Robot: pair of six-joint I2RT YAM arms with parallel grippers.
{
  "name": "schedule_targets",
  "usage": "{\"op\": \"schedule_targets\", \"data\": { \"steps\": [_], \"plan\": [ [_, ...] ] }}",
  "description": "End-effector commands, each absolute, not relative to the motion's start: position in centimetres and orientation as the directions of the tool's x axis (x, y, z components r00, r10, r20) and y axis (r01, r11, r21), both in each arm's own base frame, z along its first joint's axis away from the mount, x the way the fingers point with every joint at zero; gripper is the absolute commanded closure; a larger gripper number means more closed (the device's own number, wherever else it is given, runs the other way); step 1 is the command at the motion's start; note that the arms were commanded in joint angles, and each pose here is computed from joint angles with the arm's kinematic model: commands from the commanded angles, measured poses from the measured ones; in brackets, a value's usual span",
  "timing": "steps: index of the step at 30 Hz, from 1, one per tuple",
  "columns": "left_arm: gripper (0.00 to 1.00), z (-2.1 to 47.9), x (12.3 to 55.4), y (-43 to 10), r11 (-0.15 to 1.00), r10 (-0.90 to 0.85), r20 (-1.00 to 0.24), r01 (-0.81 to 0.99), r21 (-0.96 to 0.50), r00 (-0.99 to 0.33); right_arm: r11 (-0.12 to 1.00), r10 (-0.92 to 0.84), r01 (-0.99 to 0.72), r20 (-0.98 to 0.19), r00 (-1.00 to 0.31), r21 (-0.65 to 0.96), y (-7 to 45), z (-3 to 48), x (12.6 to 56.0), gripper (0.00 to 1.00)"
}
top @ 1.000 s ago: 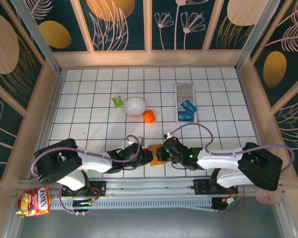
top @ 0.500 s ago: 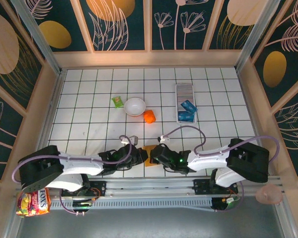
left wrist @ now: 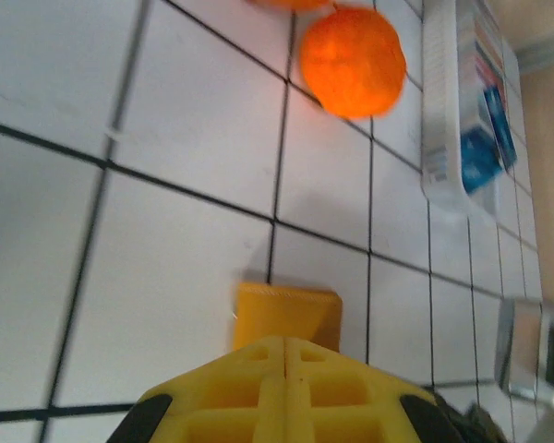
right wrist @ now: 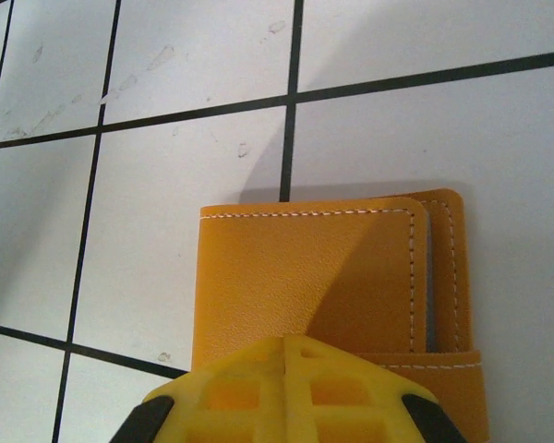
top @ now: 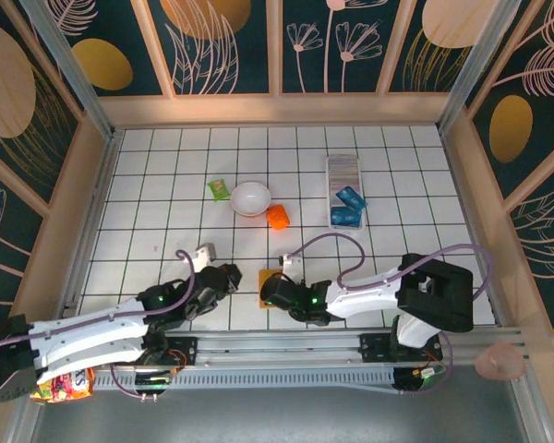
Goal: Put the credit cards into the card holder
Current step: Close the button on the card holder.
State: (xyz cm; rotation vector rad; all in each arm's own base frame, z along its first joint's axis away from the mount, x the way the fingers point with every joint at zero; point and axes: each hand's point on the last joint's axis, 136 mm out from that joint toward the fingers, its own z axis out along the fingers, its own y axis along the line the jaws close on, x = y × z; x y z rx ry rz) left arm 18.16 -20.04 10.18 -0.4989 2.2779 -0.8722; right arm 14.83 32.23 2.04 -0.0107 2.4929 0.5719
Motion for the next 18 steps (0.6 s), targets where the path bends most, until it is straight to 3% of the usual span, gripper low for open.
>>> {"op": "schedule_targets", "data": {
  "steps": [1, 4, 12, 14, 18],
  "plan": [
    [1.00, 8.1, 18.2, -16.6, 0.790, -0.520, -0.482, -0.183, -0.585, -0.705, 0.950, -0.196, -0.164, -0.099, -0.976, -0.267, 15.4, -9.2, 5.9, 1.00],
    [1.00, 8.5, 18.7, -15.9, 0.819, -0.508, -0.503, -0.211, -0.534, -0.699, 0.947, -0.204, -0.170, -0.101, -0.974, -0.274, 16.0, -9.1, 6.2, 1.00],
    [0.98, 10.8, 20.8, -15.0, 0.798, -0.554, -0.534, -0.225, -0.559, -0.639, 0.991, -0.117, -0.129, -0.218, -0.969, 0.037, 23.6, -5.8, 9.0, 1.00],
    [0.91, 11.6, 21.4, -14.9, 0.793, -0.560, -0.543, -0.216, -0.569, -0.625, 0.980, -0.093, -0.134, -0.254, -0.963, 0.149, 26.5, -4.3, 10.2, 0.84],
    [0.78, 13.2, 22.5, -14.3, 0.793, -0.572, -0.567, -0.223, -0.567, -0.593, 0.962, -0.055, -0.140, -0.334, -0.941, 0.234, 30.0, -1.3, 13.4, 0.64]
  ]
}}
